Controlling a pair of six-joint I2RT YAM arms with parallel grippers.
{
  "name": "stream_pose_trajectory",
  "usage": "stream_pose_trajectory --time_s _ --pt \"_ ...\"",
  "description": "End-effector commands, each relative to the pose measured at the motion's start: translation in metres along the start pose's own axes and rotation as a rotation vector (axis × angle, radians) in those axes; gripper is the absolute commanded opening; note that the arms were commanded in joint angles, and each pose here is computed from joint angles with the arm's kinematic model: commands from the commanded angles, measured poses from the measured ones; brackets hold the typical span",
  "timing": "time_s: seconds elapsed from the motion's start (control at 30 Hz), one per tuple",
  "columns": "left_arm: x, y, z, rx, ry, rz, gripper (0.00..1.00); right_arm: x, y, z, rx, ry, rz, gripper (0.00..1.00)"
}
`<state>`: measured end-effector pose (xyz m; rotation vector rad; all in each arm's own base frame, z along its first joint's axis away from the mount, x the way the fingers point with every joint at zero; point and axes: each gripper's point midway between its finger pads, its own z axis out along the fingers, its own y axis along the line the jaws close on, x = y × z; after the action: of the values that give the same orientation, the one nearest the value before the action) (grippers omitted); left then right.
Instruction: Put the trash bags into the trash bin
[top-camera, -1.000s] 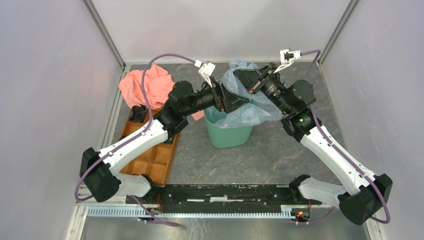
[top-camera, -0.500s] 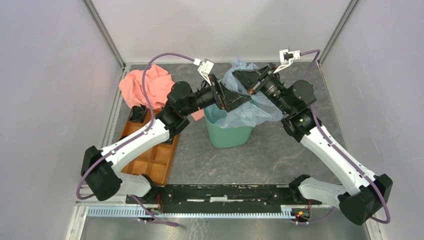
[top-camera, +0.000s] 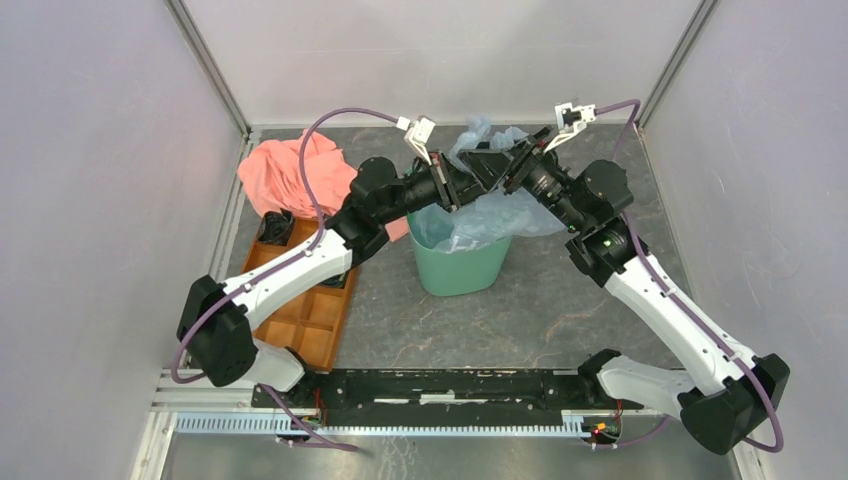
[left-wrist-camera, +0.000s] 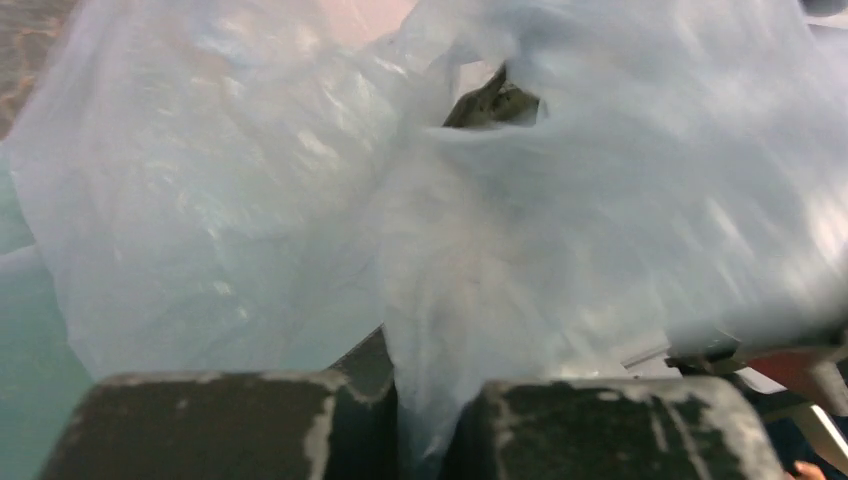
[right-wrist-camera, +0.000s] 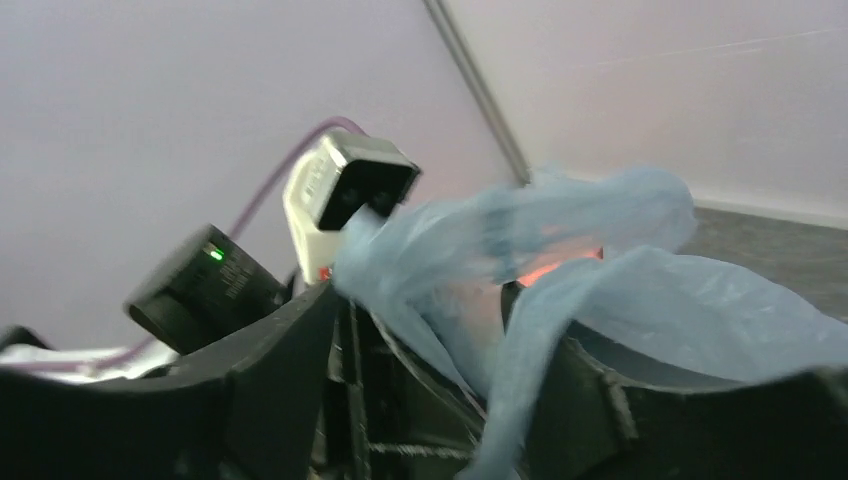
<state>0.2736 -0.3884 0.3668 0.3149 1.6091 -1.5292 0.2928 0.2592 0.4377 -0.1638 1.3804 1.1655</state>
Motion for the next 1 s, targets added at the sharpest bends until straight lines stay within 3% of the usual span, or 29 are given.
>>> stream_pose_trajectory --time_s 0.0,0.13,0.33,0.53,0.73,0.97 --pt "-0.02 0.01 -0.02 -0.057 -0.071 -0.002 0.07 -0.008 -0.008 -0.012 0.074 0.048 -0.205 0.77" --pt "-0.022 0.033 -0.043 -0.144 -0.09 0.02 0.02 -0.003 -0.022 -0.025 0.158 0.164 -0.33 0.98" --pt "-0.018 0.052 -0.065 -0.213 -0.087 0.052 0.02 -0.026 -0.006 -0.041 0.163 0.214 -0.453 0.98" --pt "-0.023 0.058 -0.082 -0.292 -0.099 0.117 0.02 -0.049 -0.031 -0.082 0.386 0.205 -0.548 0.98" --pt "-0.03 0.06 -0.091 -0.348 -0.108 0.159 0.02 -0.057 -0.015 -0.1 0.347 0.177 -0.562 0.98" --pt "-0.033 0.072 -0.103 -0.434 -0.121 0.168 0.02 -0.093 -0.074 -0.165 0.84 0.017 -0.559 0.98"
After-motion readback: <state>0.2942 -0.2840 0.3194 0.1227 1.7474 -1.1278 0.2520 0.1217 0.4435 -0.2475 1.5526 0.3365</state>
